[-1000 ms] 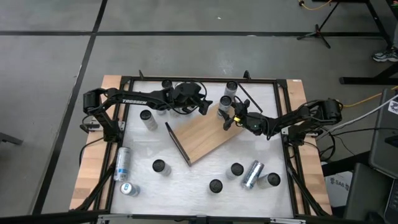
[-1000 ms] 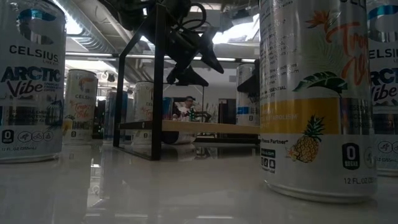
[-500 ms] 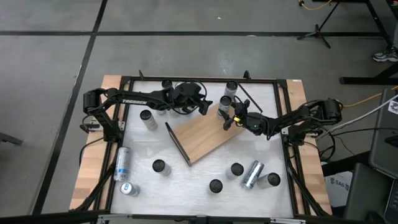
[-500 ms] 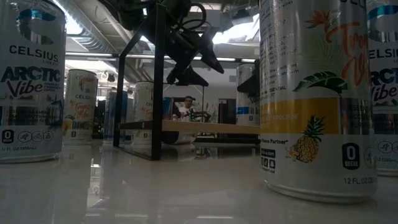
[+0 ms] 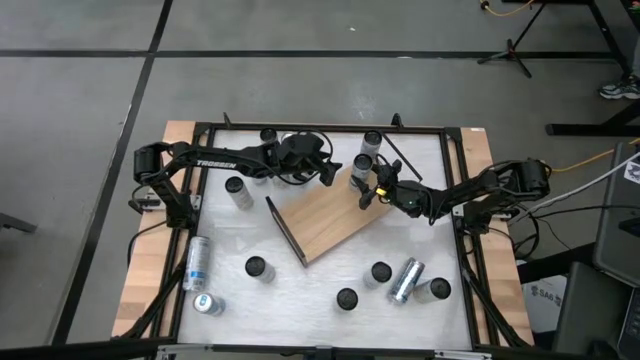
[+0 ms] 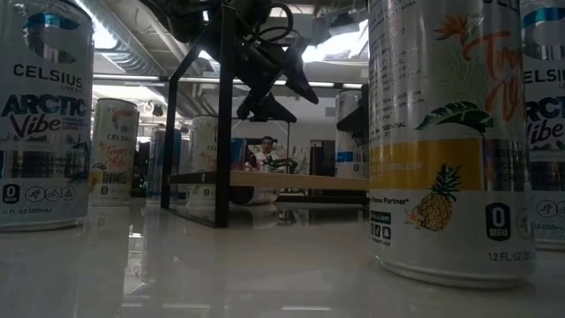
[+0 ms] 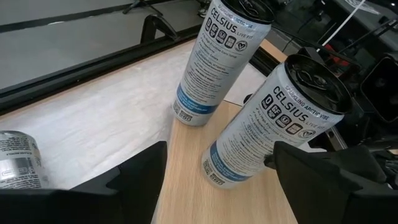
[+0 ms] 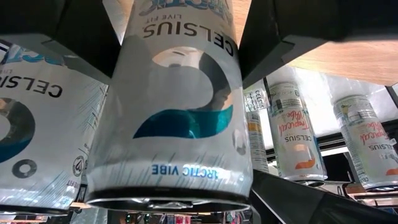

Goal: Place canned beverage on shelf
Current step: Put the white blue soda can on the shelf

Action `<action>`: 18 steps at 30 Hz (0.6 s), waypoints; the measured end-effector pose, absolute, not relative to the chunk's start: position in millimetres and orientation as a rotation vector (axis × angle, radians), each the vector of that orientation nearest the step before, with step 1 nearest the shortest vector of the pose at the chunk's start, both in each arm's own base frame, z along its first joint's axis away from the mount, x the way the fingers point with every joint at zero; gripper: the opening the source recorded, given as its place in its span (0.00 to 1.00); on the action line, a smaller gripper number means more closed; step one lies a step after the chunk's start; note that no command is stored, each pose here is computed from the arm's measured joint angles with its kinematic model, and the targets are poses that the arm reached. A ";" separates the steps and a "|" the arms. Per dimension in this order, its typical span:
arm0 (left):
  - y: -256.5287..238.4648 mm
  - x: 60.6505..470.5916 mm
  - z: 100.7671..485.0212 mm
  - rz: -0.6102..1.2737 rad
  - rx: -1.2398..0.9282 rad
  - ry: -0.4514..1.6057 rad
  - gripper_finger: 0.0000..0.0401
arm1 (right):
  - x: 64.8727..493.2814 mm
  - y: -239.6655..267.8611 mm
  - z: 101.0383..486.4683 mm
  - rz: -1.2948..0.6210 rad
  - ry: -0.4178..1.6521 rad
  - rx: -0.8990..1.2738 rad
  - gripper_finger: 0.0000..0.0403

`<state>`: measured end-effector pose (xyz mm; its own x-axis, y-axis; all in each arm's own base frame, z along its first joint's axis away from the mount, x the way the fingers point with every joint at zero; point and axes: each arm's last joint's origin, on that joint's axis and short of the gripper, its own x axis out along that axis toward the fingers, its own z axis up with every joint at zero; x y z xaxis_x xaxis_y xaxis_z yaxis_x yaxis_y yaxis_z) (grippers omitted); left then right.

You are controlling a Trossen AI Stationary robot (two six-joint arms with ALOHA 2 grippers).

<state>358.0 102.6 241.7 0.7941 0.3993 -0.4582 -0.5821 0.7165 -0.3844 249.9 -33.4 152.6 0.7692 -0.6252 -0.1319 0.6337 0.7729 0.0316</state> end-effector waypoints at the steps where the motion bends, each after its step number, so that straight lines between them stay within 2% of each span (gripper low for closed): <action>1: 102.6 358.0 241.7 0.556 -0.542 0.359 0.72 | 250.0 -33.4 152.6 -0.683 0.116 0.076 0.71; 18: 102.6 358.0 241.7 0.556 -0.543 0.359 0.72 | 250.5 -32.7 152.4 -0.650 0.121 0.077 0.71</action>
<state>358.0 102.6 241.7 0.7939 0.3994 -0.4585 -0.5825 0.7159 -0.3850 250.5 -32.7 152.4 0.7894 -0.5987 -0.1359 0.6076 0.7935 0.0334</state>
